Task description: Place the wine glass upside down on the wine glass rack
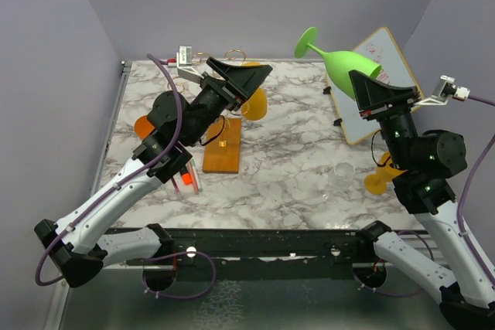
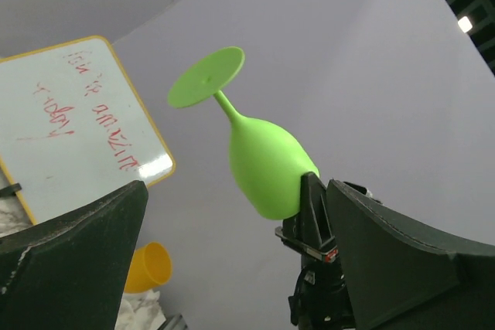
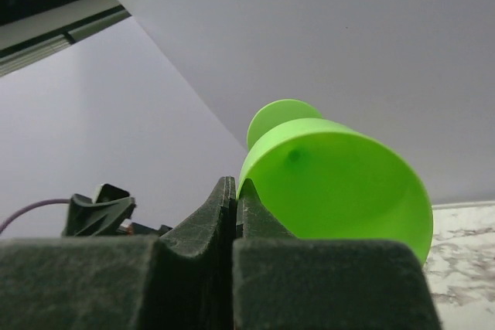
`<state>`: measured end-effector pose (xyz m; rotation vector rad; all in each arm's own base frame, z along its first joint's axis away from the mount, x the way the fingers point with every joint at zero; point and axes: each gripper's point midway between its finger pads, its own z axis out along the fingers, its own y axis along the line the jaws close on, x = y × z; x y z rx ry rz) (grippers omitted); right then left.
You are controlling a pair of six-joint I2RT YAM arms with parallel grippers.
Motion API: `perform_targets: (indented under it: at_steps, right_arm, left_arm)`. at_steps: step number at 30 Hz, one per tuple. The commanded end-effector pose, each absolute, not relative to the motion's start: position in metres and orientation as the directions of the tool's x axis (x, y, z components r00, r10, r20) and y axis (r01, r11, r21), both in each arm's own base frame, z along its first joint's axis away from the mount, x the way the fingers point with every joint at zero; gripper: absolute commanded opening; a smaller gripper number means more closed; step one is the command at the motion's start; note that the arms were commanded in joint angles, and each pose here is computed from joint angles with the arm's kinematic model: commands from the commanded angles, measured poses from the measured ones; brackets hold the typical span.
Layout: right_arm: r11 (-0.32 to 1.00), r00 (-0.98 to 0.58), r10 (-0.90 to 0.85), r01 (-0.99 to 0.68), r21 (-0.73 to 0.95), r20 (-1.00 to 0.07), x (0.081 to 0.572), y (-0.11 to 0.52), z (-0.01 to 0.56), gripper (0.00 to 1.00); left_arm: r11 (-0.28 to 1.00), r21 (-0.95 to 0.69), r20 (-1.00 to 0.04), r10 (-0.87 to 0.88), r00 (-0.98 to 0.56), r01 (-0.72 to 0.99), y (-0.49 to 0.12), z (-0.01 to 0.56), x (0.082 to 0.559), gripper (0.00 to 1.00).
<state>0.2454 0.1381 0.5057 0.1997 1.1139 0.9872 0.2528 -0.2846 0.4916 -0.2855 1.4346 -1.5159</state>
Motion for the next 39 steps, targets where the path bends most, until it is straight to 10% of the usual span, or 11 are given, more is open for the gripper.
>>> perform_targets:
  at_steps: [1,11,22,39]
  right_arm:
    - [0.469,0.062,0.809,-0.668,0.578,-0.585,0.227,0.145,0.525,0.01]
    - [0.395,-0.009,0.828,-0.701,0.594,-0.56,0.229,0.158,0.52,0.01]
    - [0.357,-0.048,0.844,-0.693,0.627,-0.534,0.238,0.164,0.504,0.01]
    - [0.314,-0.088,0.864,-0.677,0.666,-0.496,0.24,0.165,0.497,0.01]
  left_arm:
    - [0.059,-0.889,-0.319,-0.791,-0.522,0.454,-0.297,0.497,0.262,0.97]
    - [0.077,-0.882,-0.354,-0.76,-0.545,0.465,-0.342,0.498,0.282,0.87]
    - [-0.015,-0.891,-0.238,-0.836,-0.494,0.454,-0.349,0.52,0.301,0.99]
    - [-0.043,-0.902,-0.193,-0.85,-0.491,0.43,-0.371,0.526,0.322,0.44]
